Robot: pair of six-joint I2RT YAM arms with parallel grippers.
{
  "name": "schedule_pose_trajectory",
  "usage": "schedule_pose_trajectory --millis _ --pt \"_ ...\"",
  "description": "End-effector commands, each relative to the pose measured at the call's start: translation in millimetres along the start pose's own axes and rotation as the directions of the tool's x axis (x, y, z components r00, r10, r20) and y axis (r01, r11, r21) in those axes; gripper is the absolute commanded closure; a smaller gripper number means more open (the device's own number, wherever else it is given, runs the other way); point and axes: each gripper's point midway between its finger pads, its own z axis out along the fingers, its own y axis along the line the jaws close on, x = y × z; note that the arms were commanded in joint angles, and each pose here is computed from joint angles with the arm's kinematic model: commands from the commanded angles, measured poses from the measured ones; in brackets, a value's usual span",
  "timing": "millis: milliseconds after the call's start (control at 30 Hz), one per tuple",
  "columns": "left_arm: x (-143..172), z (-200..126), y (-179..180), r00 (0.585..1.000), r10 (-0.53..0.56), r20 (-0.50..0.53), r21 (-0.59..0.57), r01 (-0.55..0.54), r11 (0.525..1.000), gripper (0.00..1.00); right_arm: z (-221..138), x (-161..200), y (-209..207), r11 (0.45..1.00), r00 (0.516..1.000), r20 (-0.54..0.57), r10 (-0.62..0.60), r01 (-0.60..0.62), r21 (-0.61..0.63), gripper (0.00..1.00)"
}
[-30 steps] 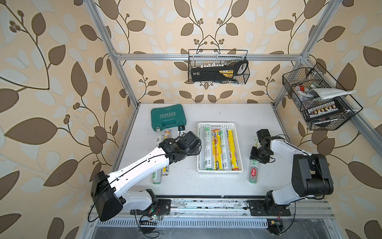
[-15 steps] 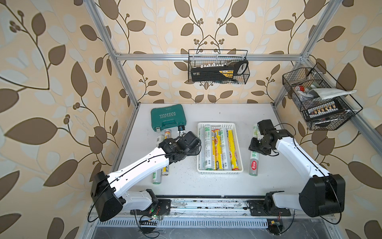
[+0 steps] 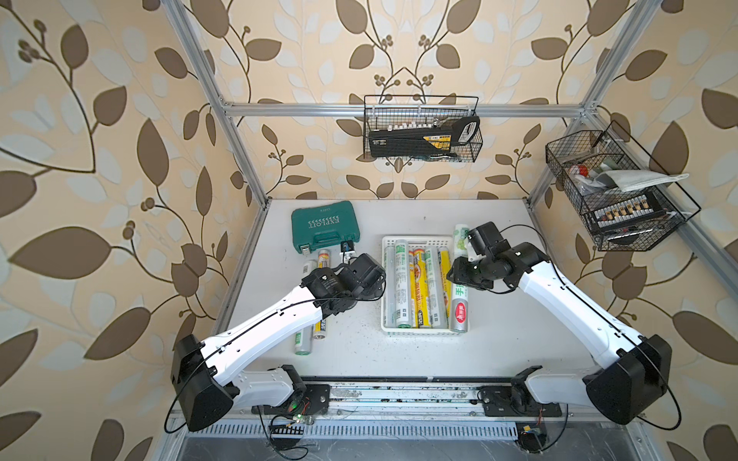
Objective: Put the plastic wrap into the basket
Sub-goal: Place the plastic wrap in the basket.
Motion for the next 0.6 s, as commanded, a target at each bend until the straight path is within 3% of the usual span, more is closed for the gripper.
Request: schedule_pose_trajectory --millis 0,233,567 --pt "-5 -8 9 0.999 -0.007 0.037 -0.012 0.007 1.0 0.01 -2 -18 38 0.995 0.998 0.06 0.019 -0.013 -0.096 0.69" --pt "-6 -12 14 0.998 -0.014 0.053 -0.014 0.015 1.0 0.01 25 -16 65 0.995 0.999 0.028 -0.017 0.02 -0.102 0.69" --pt "-5 -13 19 0.998 -0.012 0.063 -0.027 0.014 1.0 0.01 60 -16 72 0.997 0.998 -0.017 -0.052 0.051 -0.053 0.69"
